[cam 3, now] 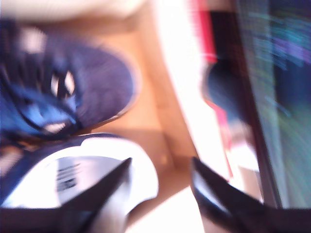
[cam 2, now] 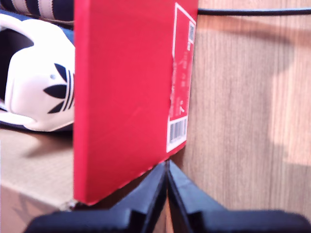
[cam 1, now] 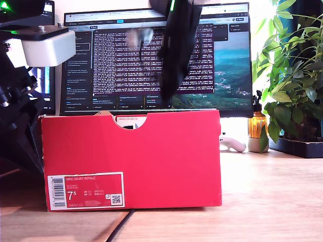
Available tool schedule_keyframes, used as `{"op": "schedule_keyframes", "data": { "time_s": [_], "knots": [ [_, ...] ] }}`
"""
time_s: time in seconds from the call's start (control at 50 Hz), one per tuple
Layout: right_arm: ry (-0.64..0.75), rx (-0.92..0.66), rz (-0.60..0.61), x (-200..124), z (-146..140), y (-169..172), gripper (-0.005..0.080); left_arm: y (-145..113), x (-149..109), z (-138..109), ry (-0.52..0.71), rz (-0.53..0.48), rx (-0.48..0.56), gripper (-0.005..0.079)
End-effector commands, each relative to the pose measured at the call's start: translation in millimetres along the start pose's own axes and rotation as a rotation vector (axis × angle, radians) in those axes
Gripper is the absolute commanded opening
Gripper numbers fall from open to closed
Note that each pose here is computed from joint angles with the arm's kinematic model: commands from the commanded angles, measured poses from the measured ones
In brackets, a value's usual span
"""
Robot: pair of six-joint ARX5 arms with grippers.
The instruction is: Pack the blue shoes by picking the first shoe and placing it inside the red shoebox, left side, then picking and rotating the second shoe and placing it in the shoebox
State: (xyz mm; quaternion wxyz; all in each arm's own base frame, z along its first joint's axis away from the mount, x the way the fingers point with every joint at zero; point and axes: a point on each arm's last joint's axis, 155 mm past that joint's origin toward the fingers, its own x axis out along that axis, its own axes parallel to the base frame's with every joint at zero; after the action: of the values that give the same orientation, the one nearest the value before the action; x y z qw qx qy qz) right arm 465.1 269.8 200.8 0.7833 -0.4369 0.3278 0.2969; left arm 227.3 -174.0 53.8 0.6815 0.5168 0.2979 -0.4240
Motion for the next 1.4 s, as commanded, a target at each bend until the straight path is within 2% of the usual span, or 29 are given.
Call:
{"op": "schedule_keyframes", "data": {
  "time_s": [0.0, 0.08, 0.2, 0.36, 0.54, 0.72, 0.88, 0.96, 1.1, 1.18, 1.38],
  "knots": [
    [-0.039, 0.077, -0.023, -38.4, 7.4, -10.9, 0.0108, -1.7, -0.1, 4.6, -0.012, -0.018, -0.020, -0.0019],
    [-0.015, 0.131, -0.005, -53.1, -0.9, -8.3, -0.0019, -3.4, -0.1, 4.4, -0.012, -0.026, -0.033, -0.0019],
    [0.018, 0.267, 0.018, -68.1, -13.4, -4.6, -0.0012, -2.5, -0.1, 6.6, -0.022, -0.024, -0.034, -0.0019],
    [0.063, 0.460, 0.024, -75.6, -30.6, -7.3, -0.0012, 1.3, -0.7, -7.7, 0.048, 0.007, -0.086, -0.0019],
    [0.099, 0.498, 0.015, -74.2, -47.4, -17.0, -0.0012, 0.2, -8.5, -0.3, 0.020, 0.020, -0.105, -0.0011],
    [0.108, 0.515, 0.007, -73.6, -53.6, -22.6, -0.0012, -4.8, -29.2, 12.7, -0.046, 0.033, -0.123, -0.0011],
    [0.109, 0.558, 0.004, -75.1, -54.6, -23.3, -0.0012, -21.8, -45.3, 5.3, -0.036, -0.004, -0.142, -0.0011],
    [0.115, 0.583, 0.012, -78.0, -56.4, -21.4, -0.0012, -22.9, -53.5, 8.1, -0.062, 0.004, -0.203, -0.0011],
    [0.107, 0.609, 0.018, -86.5, -56.6, -20.7, -0.0012, -10.2, -70.6, 21.6, -0.163, 0.058, -0.320, -0.0011],
    [0.106, 0.628, 0.011, -93.9, -60.1, -23.4, -0.0012, -4.0, -79.1, 26.6, -0.209, 0.083, -0.350, -0.0011],
    [0.128, 0.679, -0.039, -114.5, -86.6, -34.4, -0.0012, 16.8, -91.7, 37.5, -0.302, 0.144, -0.450, -0.0011]
  ]
}}
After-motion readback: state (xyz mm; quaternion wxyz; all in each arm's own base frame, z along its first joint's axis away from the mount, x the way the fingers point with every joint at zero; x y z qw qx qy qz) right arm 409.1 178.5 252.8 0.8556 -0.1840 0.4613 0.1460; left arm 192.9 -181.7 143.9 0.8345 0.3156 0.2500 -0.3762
